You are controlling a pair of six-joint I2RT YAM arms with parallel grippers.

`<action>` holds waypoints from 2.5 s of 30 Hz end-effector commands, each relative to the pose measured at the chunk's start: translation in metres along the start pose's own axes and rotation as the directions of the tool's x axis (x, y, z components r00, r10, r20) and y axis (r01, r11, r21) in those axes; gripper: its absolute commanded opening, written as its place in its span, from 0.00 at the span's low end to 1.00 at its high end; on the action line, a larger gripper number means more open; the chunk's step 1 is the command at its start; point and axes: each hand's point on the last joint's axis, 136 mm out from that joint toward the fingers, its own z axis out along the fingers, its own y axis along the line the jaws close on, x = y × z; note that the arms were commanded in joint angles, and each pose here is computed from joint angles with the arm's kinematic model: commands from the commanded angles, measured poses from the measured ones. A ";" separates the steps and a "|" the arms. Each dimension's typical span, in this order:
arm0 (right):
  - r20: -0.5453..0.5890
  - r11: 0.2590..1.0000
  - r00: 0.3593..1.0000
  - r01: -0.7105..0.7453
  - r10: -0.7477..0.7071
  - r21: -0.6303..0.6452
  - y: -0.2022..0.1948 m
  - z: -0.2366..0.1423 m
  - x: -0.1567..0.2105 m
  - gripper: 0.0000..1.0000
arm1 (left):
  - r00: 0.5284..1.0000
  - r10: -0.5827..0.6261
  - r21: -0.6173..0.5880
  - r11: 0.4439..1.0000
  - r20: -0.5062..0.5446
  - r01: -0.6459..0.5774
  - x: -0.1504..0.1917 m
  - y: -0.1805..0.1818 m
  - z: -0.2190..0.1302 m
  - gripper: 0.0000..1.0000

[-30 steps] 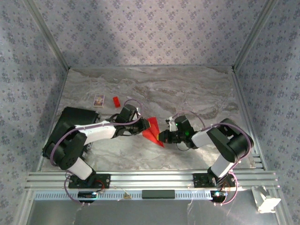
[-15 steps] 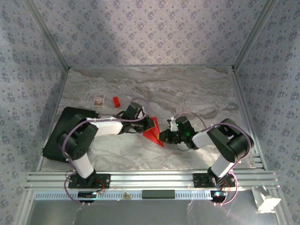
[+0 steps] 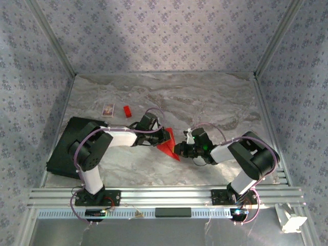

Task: Fold a paper plane with a square sheet of paper (pick it up from the middle)
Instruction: Fourth fold the wing at the center of the table.

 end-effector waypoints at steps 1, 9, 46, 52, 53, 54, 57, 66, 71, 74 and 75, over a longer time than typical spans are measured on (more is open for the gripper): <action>-0.021 0.997 0.999 -0.048 0.049 0.063 -0.013 -0.001 0.010 0.08 | 0.999 0.041 0.046 0.998 -0.003 -0.041 -0.004 -0.017 0.004 0.15; -0.030 0.995 0.998 -0.061 0.063 0.076 -0.016 0.000 0.013 0.02 | 0.999 0.039 0.044 0.998 -0.015 -0.038 -0.003 -0.015 0.009 0.15; -0.020 0.994 0.996 -0.087 0.088 0.060 -0.012 0.001 0.011 0.10 | 0.999 0.033 0.034 0.999 0.006 -0.033 -0.001 -0.010 0.004 0.14; -0.019 0.994 0.996 -0.088 0.089 0.059 -0.012 0.000 0.011 0.12 | 0.999 0.040 0.038 0.998 -0.004 -0.040 0.000 -0.012 0.007 0.14; -0.020 0.994 0.996 -0.089 0.091 0.063 -0.013 0.000 0.012 0.10 | 0.999 0.039 0.036 0.999 -0.006 -0.039 0.000 -0.011 0.007 0.14; -0.020 0.994 0.995 -0.092 0.093 0.064 -0.013 0.000 0.012 0.08 | 0.999 0.038 0.035 0.999 -0.006 -0.038 0.000 -0.010 0.008 0.14; -0.022 0.993 0.995 -0.099 0.101 0.071 -0.015 0.001 0.012 0.05 | 0.999 0.037 0.032 0.999 -0.011 -0.036 0.001 -0.009 0.009 0.14; -0.049 0.989 0.991 -0.121 0.125 0.086 -0.020 0.005 0.016 0.01 | 0.999 0.038 0.016 0.999 -0.005 -0.038 0.000 -0.007 0.008 0.14; -0.076 0.989 0.988 -0.131 0.136 0.075 -0.019 0.008 0.016 0.00 | 0.999 0.043 0.023 0.999 0.000 -0.043 0.000 -0.010 0.006 0.14; -0.095 0.988 0.984 -0.143 0.149 0.063 -0.019 0.010 0.017 0.00 | 0.999 0.047 0.025 0.999 0.008 -0.047 -0.001 -0.010 0.004 0.14; -0.097 0.987 0.984 -0.146 0.152 0.060 -0.019 0.010 0.017 0.00 | 0.999 0.048 0.026 0.999 0.008 -0.048 0.000 -0.010 0.003 0.14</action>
